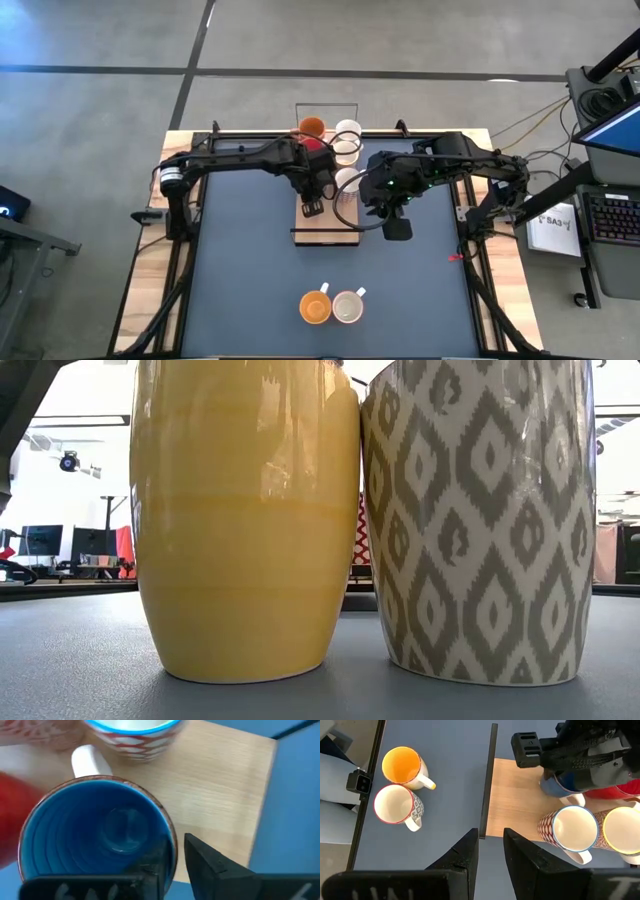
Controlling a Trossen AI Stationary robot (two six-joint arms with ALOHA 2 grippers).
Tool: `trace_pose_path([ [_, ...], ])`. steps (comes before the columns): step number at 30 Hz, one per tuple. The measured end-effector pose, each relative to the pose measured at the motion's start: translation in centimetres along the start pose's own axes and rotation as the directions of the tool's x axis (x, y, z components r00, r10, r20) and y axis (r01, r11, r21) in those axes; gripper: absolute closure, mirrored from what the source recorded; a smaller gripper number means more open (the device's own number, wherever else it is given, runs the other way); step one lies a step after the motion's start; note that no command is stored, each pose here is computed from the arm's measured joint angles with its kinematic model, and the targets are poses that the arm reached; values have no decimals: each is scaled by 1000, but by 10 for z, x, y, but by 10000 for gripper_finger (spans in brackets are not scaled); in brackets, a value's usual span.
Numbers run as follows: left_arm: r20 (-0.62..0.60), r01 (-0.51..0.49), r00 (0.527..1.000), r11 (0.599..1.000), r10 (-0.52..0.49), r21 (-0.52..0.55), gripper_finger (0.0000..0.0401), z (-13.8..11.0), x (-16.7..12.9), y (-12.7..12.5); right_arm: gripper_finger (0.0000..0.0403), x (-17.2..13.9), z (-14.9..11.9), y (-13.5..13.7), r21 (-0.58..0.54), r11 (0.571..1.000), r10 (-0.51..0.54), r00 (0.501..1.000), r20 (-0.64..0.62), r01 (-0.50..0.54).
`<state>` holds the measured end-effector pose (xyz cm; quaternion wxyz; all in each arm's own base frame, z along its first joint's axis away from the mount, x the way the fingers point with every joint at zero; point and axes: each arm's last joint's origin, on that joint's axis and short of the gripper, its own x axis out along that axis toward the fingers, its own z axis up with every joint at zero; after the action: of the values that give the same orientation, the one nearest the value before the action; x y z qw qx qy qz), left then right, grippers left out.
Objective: Place coffee mugs
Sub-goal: Put the blue mug on the shelf, then put the gray patterned mug on the shelf
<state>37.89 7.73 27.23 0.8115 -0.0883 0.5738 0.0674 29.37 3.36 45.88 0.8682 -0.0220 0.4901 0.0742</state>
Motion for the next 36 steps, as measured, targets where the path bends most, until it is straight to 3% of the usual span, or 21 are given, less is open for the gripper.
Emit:
trace_pose_path([
  [7,6,11,1000,1000,-11,27,322,4,-12,-1,323,0,0,0,19,1000,0,1000,0,0],
  [13,14,-79,997,996,79,28,324,5,-34,-1,323,0,0,0,67,998,1,1000,0,-1],
  [20,54,-60,997,996,56,70,325,-7,-64,-28,323,7,-1,15,113,993,27,999,-29,-23],
  [30,181,-181,969,982,167,60,325,-66,-107,-87,323,53,-9,68,104,993,70,991,-117,-58],
  [36,236,-102,968,994,90,38,325,-108,-104,-115,323,87,-9,110,108,989,100,995,-15,-98],
])
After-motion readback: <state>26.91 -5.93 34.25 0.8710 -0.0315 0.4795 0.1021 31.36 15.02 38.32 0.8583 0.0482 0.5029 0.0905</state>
